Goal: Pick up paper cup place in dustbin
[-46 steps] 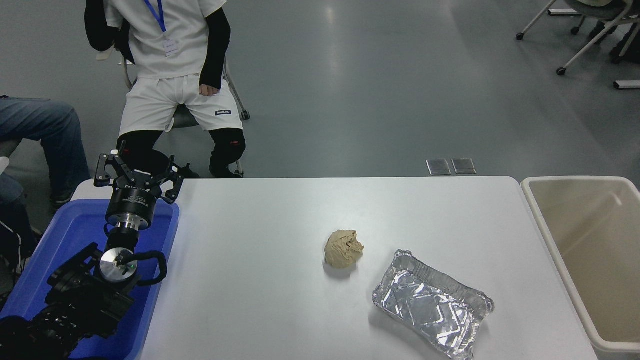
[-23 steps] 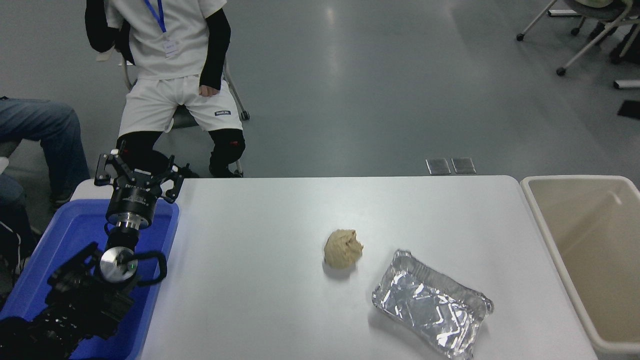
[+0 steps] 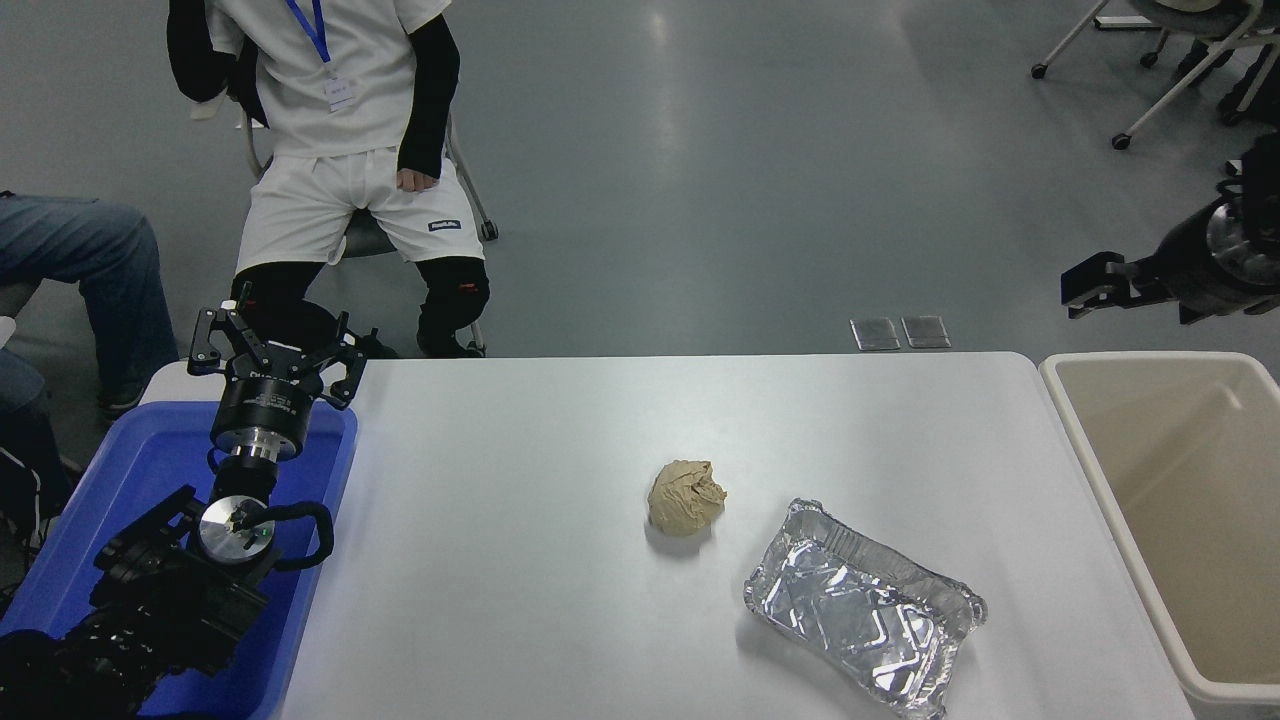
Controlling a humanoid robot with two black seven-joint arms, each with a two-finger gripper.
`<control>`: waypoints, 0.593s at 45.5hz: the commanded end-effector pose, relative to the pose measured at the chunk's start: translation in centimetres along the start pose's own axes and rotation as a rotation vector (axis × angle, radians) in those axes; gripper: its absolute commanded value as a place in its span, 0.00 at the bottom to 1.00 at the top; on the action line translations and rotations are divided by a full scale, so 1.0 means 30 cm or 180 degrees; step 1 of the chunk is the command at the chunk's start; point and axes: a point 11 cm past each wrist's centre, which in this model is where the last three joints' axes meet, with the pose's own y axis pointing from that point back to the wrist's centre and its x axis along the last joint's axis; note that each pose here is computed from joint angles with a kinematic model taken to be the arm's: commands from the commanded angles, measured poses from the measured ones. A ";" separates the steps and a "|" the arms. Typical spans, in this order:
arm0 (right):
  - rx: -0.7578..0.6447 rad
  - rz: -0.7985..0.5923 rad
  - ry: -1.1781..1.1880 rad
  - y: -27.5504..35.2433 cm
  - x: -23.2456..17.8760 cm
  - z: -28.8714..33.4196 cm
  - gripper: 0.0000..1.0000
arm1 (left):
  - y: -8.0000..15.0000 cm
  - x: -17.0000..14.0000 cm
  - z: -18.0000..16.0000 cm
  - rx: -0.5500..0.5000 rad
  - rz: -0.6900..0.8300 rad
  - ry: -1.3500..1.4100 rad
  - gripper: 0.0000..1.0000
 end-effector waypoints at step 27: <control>0.0296 -0.0347 0.0568 0.136 -0.007 -0.301 1.00 | 0.000 0.001 0.001 -0.0010 0.0006 0.0005 0.99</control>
